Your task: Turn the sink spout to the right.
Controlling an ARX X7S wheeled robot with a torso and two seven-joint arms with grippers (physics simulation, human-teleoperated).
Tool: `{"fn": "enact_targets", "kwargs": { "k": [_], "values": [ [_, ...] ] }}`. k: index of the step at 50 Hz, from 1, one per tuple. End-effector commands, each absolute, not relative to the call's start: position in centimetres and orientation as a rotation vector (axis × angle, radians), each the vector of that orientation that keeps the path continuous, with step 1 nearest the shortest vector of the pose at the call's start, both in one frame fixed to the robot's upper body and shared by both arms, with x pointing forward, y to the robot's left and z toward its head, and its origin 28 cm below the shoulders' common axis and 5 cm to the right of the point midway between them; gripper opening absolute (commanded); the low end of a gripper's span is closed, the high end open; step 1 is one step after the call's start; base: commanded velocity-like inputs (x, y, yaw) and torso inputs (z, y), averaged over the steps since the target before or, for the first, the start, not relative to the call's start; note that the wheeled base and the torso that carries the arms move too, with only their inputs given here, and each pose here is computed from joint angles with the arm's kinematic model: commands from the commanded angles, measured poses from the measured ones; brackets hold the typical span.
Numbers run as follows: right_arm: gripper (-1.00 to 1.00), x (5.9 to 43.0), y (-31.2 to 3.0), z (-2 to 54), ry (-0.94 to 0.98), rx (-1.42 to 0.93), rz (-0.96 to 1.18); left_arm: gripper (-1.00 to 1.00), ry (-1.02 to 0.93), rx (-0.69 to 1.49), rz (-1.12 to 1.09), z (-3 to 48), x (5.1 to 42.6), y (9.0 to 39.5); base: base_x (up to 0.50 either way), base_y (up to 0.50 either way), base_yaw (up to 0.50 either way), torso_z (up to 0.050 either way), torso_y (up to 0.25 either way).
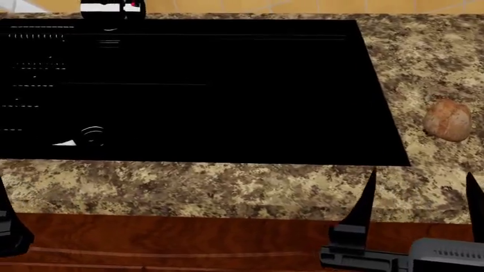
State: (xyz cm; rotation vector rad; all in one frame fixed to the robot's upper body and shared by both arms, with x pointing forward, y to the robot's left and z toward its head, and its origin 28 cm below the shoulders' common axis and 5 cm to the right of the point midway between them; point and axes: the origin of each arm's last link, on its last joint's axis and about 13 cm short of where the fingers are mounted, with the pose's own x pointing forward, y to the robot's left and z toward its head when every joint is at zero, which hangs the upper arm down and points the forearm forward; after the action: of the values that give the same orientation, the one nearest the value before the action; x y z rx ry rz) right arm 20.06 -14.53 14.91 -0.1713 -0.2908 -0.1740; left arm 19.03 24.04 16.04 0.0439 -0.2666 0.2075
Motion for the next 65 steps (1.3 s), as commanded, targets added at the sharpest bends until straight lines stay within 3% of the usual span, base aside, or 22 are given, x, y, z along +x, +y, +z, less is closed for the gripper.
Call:
{"fn": "enact_targets", "kwargs": {
  "k": [1, 35, 65],
  "values": [
    [1.00, 19.97, -14.47, 14.76, -0.296, -0.178, -0.164, 1.00, -0.284, 0.050, 0.191, 15.93, 18.97, 23.91, 0.11, 0.29, 0.00, 0.000, 0.000],
    [1.00, 19.85, -14.77, 14.74, -0.291, -0.164, -0.187, 1.00, -0.285, 0.060, 0.202, 16.04, 19.12, 23.76, 0.15, 0.35, 0.00, 0.000, 0.000],
    [1.00, 19.75, -14.69, 14.85, -0.300, -0.160, -0.177, 1.00, -0.282, 0.055, 0.209, 15.89, 19.06, 23.91, 0.33, 0.07, 0.00, 0.000, 0.000]
  ]
}}
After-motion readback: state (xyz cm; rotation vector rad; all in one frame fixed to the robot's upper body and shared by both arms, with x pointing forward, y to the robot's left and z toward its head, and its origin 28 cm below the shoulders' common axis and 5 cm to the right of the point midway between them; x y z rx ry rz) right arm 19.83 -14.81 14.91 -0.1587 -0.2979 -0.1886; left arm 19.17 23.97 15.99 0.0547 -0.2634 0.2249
